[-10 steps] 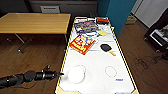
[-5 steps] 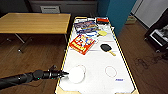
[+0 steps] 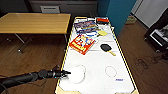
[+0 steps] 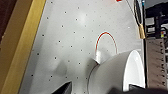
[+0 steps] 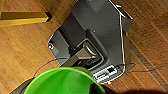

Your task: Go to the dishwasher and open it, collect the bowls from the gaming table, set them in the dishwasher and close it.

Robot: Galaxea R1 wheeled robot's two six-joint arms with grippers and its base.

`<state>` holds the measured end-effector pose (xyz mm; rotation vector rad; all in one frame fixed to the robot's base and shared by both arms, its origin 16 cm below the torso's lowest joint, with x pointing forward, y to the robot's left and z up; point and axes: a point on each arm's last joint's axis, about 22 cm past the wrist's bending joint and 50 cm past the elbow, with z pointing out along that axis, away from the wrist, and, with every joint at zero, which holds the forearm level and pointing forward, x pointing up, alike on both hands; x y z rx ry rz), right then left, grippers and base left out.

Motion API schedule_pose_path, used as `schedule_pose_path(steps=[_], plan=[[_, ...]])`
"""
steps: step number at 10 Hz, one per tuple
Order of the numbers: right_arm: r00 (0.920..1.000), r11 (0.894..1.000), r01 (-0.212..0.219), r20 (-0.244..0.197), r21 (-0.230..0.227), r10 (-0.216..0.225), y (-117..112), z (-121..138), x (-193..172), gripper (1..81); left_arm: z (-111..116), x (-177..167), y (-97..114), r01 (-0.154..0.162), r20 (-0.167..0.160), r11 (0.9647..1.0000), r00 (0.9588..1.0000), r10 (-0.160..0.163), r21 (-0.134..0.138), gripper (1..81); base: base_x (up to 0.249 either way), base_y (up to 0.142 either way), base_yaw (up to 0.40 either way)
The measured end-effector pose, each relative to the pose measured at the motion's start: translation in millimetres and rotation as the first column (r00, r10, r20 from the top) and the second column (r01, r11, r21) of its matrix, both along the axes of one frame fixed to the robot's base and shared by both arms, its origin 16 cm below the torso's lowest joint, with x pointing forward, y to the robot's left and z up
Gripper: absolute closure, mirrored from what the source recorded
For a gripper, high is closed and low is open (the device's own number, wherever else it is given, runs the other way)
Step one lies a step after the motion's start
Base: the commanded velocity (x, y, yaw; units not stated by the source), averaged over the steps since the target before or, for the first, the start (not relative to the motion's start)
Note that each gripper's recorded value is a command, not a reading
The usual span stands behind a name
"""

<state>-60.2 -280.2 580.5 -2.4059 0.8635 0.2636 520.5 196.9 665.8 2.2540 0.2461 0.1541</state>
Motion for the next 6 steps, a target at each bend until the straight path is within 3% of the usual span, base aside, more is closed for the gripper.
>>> schedule_pose_path(steps=[3, 6], plan=[[0.9999, 1.0, -0.009, -0.008, -0.001, 0.009, -1.3, -1.0, -1.6, 81.1, 4.5, 6.1, -15.7, 0.021, 0.006, 0.9996, 0.9998, -0.021, -0.017, 1.0, 0.0, 0.0, 0.0], [0.9999, 1.0, -0.011, -0.008, -0.001, 0.011, -1.5, -1.5, -0.9, 81.1, -0.6, -0.2, -32.2, 0.043, -0.012, 0.9986, 0.999, -0.043, -0.032, 1.0, 0.0, 0.0, 0.0]])
